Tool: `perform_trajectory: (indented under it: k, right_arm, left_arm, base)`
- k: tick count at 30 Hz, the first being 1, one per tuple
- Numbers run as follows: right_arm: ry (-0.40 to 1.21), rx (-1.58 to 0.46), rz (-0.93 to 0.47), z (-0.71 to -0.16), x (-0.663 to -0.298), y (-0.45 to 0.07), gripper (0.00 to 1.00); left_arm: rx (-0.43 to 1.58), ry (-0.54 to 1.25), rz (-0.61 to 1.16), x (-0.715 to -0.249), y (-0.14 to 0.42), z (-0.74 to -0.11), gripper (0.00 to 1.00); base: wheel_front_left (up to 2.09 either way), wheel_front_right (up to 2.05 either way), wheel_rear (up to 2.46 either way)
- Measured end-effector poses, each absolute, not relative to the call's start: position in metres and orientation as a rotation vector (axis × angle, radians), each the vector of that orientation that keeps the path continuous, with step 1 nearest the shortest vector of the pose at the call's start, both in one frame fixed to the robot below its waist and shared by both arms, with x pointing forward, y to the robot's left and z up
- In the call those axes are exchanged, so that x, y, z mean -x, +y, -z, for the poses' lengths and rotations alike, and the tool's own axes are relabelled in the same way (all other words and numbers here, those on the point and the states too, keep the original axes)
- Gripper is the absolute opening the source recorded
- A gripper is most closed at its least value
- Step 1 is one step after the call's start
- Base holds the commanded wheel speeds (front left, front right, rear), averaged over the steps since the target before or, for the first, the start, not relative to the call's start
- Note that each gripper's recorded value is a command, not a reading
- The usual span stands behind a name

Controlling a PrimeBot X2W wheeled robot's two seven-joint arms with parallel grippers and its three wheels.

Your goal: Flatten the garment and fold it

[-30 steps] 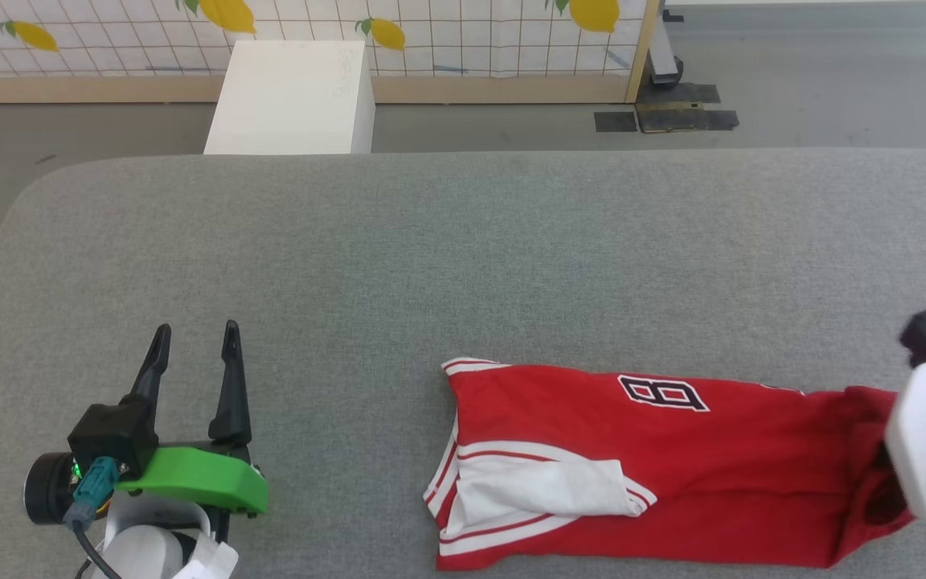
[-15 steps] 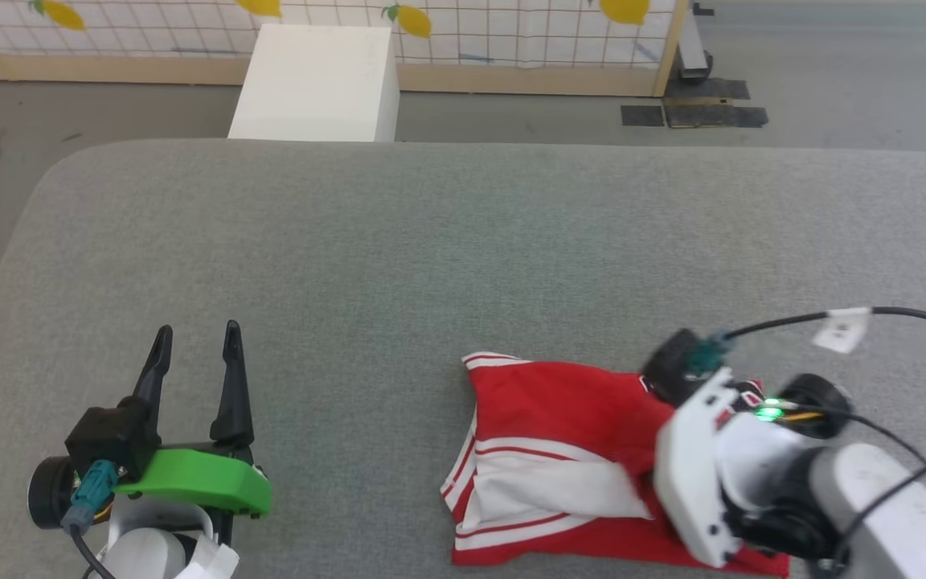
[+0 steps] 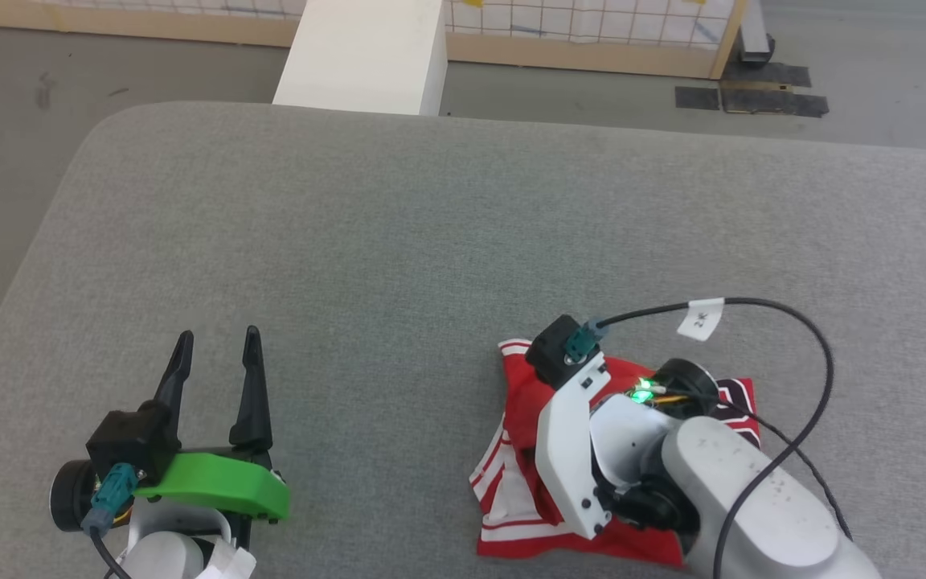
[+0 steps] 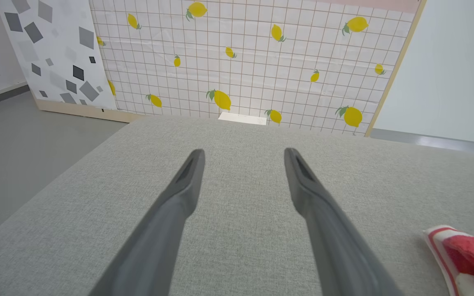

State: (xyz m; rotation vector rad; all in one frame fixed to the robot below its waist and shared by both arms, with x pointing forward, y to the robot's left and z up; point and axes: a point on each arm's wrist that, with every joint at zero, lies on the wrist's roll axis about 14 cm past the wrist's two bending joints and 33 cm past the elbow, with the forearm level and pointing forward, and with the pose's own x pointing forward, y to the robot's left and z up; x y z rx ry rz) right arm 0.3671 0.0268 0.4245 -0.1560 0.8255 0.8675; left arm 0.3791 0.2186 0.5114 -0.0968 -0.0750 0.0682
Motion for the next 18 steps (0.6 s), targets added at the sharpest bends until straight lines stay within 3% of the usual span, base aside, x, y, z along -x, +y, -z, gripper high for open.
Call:
perform_trajectory:
  k: [6,7,8,9,18]
  right_arm:
    - [0.892,0.138,-0.845,-0.392,-0.363,0.030,0.00]
    - [0.896,0.133,-0.842,-0.389,-0.362,0.030,0.25]
    - [0.898,0.131,-0.843,-0.388,-0.361,0.032,0.68]
    - [0.901,0.124,-0.849,-0.388,-0.359,0.034,1.00]
    - [0.728,0.030,-1.003,-0.456,-0.350,0.079,1.00]
  left_arm:
    - [0.098,-0.059,-0.088,-0.376,0.223,-0.506,1.00]
    - [0.098,-0.057,-0.090,-0.376,0.224,-0.505,1.00]
    - [0.099,-0.056,-0.090,-0.376,0.224,-0.505,1.00]
    - [0.100,-0.055,-0.090,-0.376,0.224,-0.504,1.00]
    - [0.111,-0.078,-0.068,-0.377,0.217,-0.512,1.00]
  base:
    - [0.00,0.00,0.00]
    - [0.00,0.00,0.00]
    - [0.00,0.00,0.00]
    - [0.00,0.00,0.00]
    - [0.00,0.00,0.00]
